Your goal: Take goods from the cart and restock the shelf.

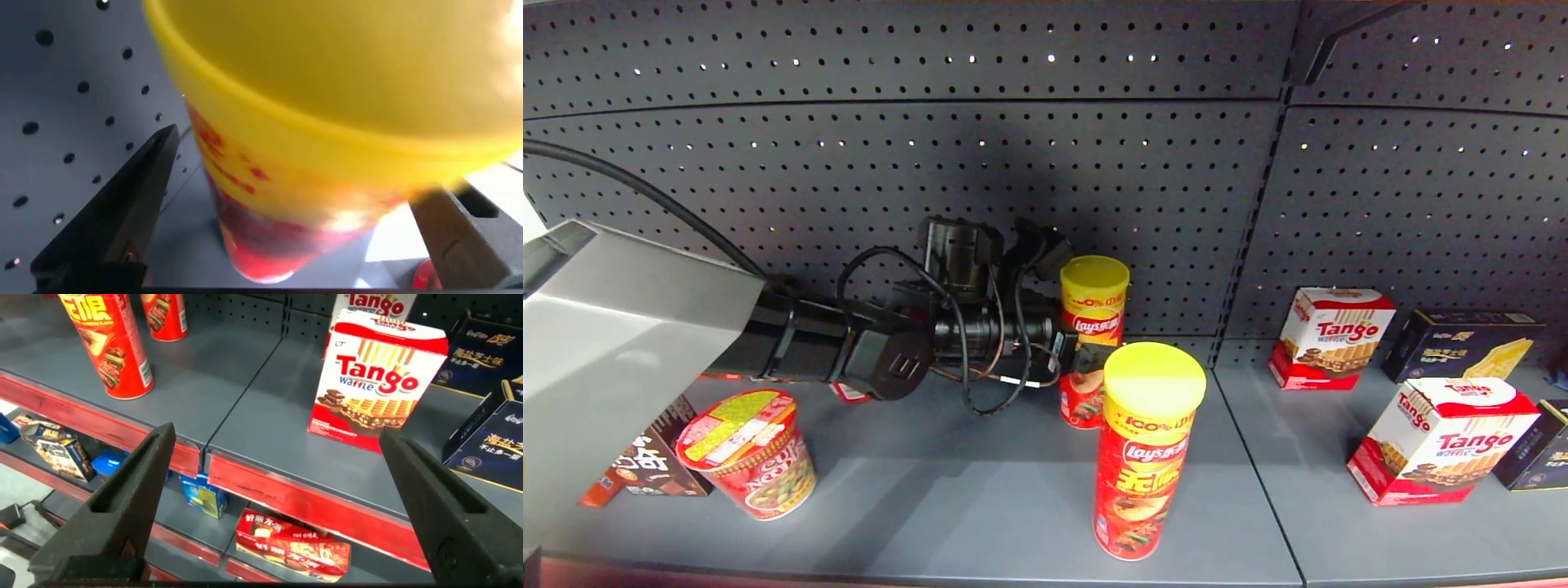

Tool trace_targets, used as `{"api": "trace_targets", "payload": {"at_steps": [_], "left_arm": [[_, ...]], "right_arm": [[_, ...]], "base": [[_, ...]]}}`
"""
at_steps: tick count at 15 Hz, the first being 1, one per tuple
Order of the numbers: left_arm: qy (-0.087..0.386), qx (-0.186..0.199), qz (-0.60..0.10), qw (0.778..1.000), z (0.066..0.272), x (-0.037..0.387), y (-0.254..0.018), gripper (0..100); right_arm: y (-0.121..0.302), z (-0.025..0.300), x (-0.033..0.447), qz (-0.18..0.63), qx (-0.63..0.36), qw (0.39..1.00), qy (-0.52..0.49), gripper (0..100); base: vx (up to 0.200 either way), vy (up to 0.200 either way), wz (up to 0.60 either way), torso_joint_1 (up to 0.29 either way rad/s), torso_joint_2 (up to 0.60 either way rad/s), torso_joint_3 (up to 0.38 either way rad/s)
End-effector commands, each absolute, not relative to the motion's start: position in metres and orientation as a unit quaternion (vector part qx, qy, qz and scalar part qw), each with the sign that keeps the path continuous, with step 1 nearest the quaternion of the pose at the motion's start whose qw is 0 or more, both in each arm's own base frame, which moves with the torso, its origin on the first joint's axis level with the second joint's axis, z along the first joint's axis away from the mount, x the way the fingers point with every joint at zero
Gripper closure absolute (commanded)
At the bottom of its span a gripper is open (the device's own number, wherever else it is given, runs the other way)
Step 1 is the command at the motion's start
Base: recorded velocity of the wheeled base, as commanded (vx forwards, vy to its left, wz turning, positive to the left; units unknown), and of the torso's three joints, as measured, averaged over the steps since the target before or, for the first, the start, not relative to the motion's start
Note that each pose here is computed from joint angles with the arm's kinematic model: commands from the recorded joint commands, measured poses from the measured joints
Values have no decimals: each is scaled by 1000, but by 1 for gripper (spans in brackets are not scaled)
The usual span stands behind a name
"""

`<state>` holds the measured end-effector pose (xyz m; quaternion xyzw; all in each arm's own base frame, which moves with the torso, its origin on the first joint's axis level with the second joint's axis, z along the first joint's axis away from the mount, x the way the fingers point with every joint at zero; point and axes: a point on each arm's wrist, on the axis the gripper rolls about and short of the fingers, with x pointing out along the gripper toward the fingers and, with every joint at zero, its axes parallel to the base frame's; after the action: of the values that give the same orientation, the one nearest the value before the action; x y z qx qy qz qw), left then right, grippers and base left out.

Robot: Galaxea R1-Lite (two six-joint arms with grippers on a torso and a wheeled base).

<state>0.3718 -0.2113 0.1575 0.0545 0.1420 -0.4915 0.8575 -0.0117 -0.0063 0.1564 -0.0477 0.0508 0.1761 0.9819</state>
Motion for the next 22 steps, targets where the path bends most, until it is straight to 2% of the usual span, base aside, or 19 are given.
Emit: {"api": "trace_targets", "payload": {"at_steps": [1,6,8,14,15,17,20,22], "left_arm": [[140,59,-488,860,167,359,-201,0],[139,69,-480,864,178,333,-176,0],[144,69,-465,871,184,314,-153,0],[132,73,-428,891,200,266,-105,0],[136,76,-418,895,199,258,-100,0],[147,91,-361,916,195,243,-92,0],[120,121,-324,931,208,225,-94,0],[123,137,-294,938,206,225,-91,0]], "right_arm": [[-6,156,-11,176,-49,982,54,0],[-5,159,-10,178,-49,981,56,0],[0,167,2,186,-54,978,79,0],[31,212,70,201,-55,972,106,0],[37,211,83,201,-55,972,104,0],[45,204,99,207,-56,971,104,0],[52,190,101,229,-64,963,126,0],[56,180,96,254,-73,954,140,0]], "base": [[0,0,0,0,0,0],[0,0,0,0,0,0],[0,0,0,0,0,0],[0,0,0,0,0,0],[0,0,0,0,0,0],[0,0,0,0,0,0],[0,0,0,0,0,0],[0,0,0,0,0,0]]}}
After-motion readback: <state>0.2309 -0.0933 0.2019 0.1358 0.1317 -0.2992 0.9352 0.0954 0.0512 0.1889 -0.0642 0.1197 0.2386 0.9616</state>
